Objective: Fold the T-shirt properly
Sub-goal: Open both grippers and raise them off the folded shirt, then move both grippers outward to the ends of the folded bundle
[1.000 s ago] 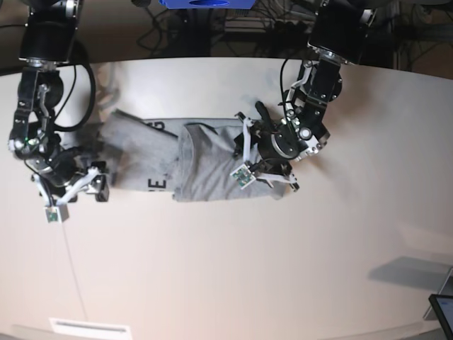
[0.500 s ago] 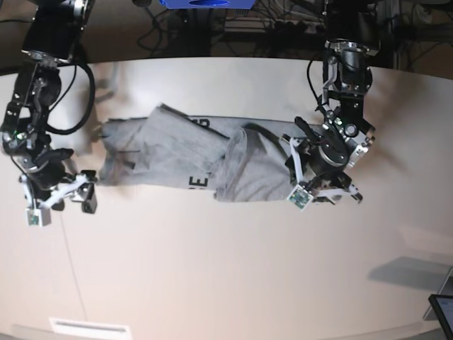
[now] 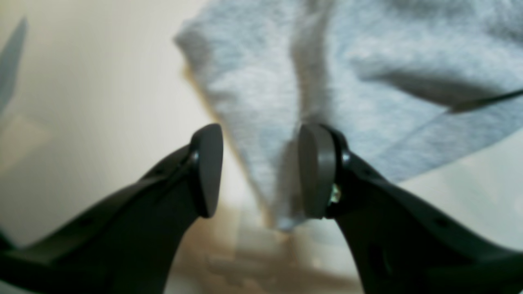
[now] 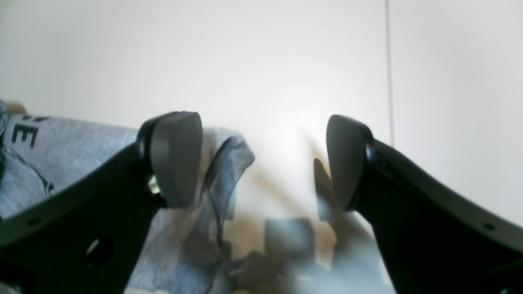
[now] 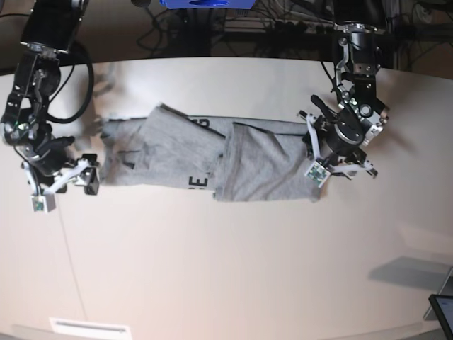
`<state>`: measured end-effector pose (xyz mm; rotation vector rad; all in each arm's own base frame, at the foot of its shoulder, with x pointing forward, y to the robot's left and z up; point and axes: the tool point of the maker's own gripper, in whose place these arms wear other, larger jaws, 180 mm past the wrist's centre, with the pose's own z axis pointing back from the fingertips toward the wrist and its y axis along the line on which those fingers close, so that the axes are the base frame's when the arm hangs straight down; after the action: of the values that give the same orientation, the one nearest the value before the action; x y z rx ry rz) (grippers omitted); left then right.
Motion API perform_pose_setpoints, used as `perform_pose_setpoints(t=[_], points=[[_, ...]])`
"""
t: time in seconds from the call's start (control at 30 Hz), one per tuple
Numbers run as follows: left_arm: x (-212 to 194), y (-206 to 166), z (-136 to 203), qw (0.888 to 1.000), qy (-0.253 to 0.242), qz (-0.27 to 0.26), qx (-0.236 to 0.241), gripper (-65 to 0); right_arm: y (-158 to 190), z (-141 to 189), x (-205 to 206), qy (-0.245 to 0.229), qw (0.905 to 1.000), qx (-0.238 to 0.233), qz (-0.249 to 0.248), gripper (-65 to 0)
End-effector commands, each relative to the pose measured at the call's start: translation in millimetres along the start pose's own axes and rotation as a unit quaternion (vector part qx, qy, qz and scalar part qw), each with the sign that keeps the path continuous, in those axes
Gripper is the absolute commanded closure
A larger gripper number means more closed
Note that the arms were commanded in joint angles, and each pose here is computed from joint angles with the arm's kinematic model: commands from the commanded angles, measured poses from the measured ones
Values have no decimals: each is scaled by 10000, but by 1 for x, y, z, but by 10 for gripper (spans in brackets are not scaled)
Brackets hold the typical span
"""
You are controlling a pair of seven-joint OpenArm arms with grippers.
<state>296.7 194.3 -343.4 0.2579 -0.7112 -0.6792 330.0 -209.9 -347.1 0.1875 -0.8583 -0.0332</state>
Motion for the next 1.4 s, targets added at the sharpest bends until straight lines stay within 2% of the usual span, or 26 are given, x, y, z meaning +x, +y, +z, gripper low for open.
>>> perform_pose_setpoints(t=[0.0,0.1,0.23,0.4,0.57,0.63,0.73,0.83,0.9,1.0,1.07,1.17,1.3,1.37], points=[[6,27,10,9991,-141,48,395,-294,0,6,13,-220,9997,14,104,-456],[-7,63,22,9963,-60,250,820,-294,24,10,7,-206,9989,251,339,-456],[-9,56,21,9980,-6,-53,626,-294,56,16,14,-330,9959,558,631,-456],[-12,58,20,9976,55,7,685,-294,94,13,4,-229,9915,1000,804,-456],[-44,91,23,9879,795,-553,1210,-287,121,12,-12,-61,9863,1339,958,-456],[-46,101,25,9848,795,-756,1348,-210,121,12,-11,-77,9866,1335,938,-456],[-57,118,32,9795,941,-824,1576,0,121,12,-11,-80,9867,1329,935,-456],[-75,140,42,9725,1183,-649,1900,0,110,12,-9,-115,9889,1203,861,-456],[-96,150,46,9636,1573,-649,2060,0,99,14,-11,-93,9912,1069,771,-456],[-141,150,39,9458,2431,-839,1984,0,83,17,-10,-122,9939,877,656,-456],[-162,145,34,9384,2771,-889,1862,0,76,18,-13,-101,9950,788,606,-456],[-173,137,22,9433,2736,-892,1655,0,75,19,-14,-83,9952,774,594,-456],[-180,129,9,9481,2615,-630,1698,0,74,19,-19,-33,9954,765,578,-456],[-176,126,3,9543,2423,-629,1634,0,71,21,-23,7,9959,726,544,-456]])
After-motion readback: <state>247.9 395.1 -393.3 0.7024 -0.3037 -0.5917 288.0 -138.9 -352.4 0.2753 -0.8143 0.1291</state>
